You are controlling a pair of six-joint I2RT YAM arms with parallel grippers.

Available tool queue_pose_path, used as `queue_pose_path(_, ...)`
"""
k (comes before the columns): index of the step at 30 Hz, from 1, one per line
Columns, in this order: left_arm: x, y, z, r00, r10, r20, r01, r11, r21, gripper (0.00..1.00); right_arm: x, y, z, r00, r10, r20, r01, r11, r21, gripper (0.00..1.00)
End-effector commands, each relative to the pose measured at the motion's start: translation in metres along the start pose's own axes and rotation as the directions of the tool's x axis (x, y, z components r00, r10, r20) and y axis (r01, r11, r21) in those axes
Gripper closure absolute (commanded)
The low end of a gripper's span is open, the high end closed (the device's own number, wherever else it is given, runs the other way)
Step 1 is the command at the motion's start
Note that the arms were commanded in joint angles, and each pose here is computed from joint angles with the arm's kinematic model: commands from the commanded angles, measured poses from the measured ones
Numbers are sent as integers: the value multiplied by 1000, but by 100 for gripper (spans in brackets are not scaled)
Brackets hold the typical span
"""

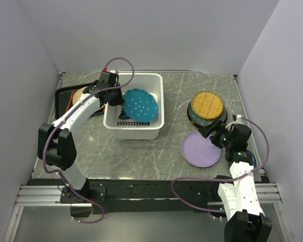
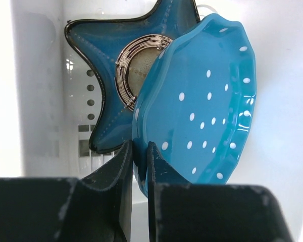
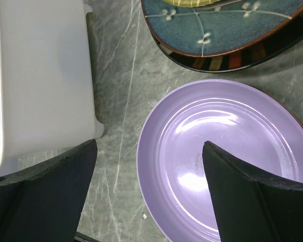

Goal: Place the plates into the plastic bin on the countertop
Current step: Place the plate in the plastic bin.

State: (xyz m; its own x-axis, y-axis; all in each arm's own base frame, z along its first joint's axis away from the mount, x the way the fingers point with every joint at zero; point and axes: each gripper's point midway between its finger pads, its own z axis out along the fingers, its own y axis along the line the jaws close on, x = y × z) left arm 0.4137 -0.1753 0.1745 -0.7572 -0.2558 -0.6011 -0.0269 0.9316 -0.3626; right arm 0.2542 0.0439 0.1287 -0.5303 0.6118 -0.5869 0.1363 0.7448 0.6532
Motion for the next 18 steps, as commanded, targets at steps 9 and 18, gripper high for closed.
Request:
queue_pose_path(9,-19,-22,14,997,-45,66,37,994,107,99,-1,3,2,1000,-28,10,28,999,-26,8)
queue_pose_path(18,-14,-2,19,998,-27,54,26,1000,8,61,0,2,5,1000,-26,7,26,999,-29,8)
